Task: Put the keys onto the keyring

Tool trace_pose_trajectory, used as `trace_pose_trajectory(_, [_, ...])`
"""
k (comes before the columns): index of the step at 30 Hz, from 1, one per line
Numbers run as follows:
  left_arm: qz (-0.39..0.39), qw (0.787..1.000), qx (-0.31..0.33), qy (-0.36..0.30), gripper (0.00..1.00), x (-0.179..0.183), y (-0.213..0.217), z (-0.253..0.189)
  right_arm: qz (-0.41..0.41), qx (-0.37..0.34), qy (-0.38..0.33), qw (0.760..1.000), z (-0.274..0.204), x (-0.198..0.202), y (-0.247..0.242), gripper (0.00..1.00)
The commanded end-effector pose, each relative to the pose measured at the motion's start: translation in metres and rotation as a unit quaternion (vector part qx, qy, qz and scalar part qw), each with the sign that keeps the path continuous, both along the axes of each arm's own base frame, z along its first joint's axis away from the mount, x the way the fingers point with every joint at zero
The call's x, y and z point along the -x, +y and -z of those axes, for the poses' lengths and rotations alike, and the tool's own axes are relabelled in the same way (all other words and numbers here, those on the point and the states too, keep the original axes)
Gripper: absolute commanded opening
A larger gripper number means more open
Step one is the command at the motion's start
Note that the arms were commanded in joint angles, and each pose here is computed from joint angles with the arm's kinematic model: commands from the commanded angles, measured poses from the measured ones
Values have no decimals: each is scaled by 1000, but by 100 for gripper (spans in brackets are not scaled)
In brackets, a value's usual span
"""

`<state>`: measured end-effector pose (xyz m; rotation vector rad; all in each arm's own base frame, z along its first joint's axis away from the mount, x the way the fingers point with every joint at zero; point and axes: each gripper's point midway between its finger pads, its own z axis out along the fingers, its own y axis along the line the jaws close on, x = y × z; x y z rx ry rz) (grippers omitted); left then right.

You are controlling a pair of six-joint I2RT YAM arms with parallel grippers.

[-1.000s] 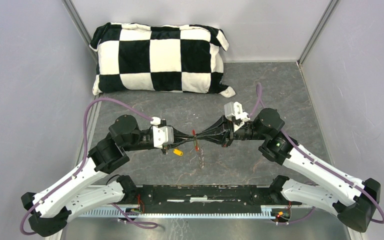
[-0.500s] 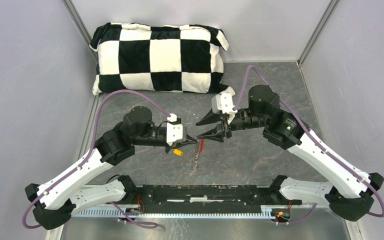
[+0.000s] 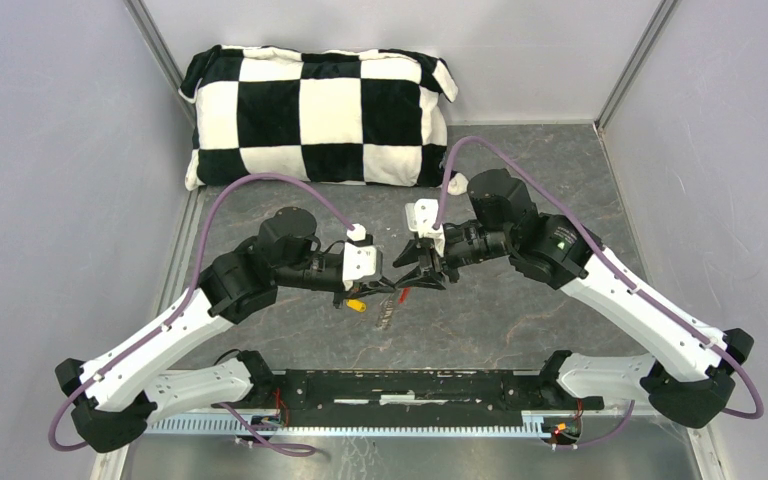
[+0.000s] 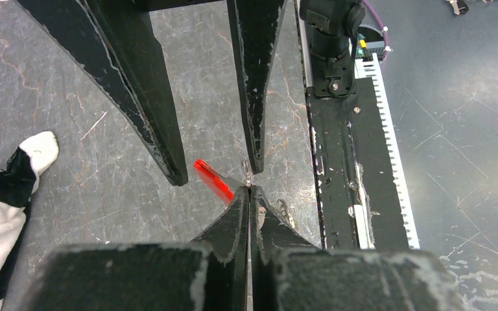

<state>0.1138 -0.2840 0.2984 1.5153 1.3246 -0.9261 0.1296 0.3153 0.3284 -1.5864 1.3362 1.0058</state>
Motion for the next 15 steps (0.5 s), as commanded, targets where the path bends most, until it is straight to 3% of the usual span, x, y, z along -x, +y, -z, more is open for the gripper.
trace_pose_trajectory(1, [14, 999, 31, -25, 2, 3, -3, -30, 4, 1, -23, 1000, -10, -2, -1, 43])
trace_pose_trajectory(9, [12, 999, 32, -29, 2, 1, -3, -30, 8, 13, -14, 1000, -4, -1, 0, 46])
trace_pose_trajectory(15, [11, 999, 33, -31, 2, 1, -3, -31, 10, 16, -12, 1000, -2, -4, 6, 35])
